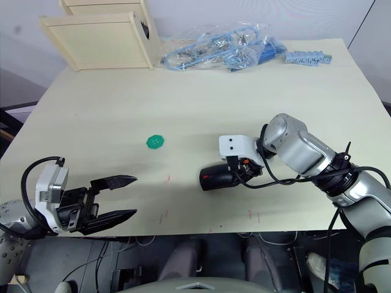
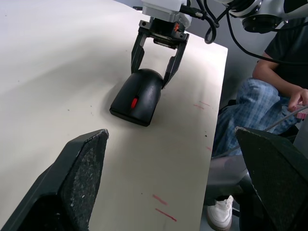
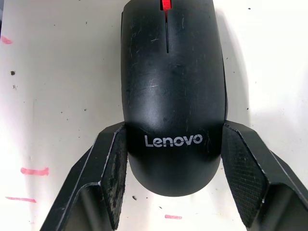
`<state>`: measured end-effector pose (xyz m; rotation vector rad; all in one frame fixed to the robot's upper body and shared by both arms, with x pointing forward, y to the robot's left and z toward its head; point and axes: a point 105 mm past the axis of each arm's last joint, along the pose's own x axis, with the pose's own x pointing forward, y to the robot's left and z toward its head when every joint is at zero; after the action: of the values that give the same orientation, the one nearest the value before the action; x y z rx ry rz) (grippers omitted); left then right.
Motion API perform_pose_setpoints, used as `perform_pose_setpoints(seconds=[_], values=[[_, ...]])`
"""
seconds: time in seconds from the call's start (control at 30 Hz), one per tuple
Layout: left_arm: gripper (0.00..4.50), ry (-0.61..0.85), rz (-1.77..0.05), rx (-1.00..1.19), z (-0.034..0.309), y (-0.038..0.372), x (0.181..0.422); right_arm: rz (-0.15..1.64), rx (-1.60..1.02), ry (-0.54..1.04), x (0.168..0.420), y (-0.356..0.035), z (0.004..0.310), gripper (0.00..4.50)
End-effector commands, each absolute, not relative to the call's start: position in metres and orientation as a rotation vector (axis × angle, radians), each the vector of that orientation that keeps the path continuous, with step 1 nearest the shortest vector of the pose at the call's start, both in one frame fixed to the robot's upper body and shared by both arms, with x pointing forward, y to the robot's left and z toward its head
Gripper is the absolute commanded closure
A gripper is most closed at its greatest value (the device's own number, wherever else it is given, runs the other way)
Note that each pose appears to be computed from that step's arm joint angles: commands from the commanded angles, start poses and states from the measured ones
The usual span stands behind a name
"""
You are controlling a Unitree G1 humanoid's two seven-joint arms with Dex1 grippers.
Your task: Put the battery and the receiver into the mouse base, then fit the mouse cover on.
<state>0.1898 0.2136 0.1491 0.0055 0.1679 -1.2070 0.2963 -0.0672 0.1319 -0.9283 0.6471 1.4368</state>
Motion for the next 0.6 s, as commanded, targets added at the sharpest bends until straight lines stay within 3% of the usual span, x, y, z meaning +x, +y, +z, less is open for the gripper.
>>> perform_pose_setpoints(seconds=[0.03, 0.13, 0.27, 0.6], values=[[0.0, 0.126, -1.214, 0.035, 0.1582, 0.2126, 0.188, 1.431, -0.937, 0.664, 0.2957, -0.0705, 0.129, 2.07], [0.0, 0.127, -1.215, 0.035, 0.1583, 0.2127, 0.1885, 1.436, -0.931, 0.667, 0.2955, -0.0703, 0.129, 2.07], [0.0, 0.129, -1.216, 0.033, 0.1583, 0.2128, 0.1887, 1.431, -0.936, 0.645, 0.297, -0.0684, 0.1309, 0.4], [0.0, 0.128, -1.219, 0.034, 0.1587, 0.2119, 0.1896, 1.432, -0.925, 0.607, 0.296, -0.0663, 0.1387, 0.4]])
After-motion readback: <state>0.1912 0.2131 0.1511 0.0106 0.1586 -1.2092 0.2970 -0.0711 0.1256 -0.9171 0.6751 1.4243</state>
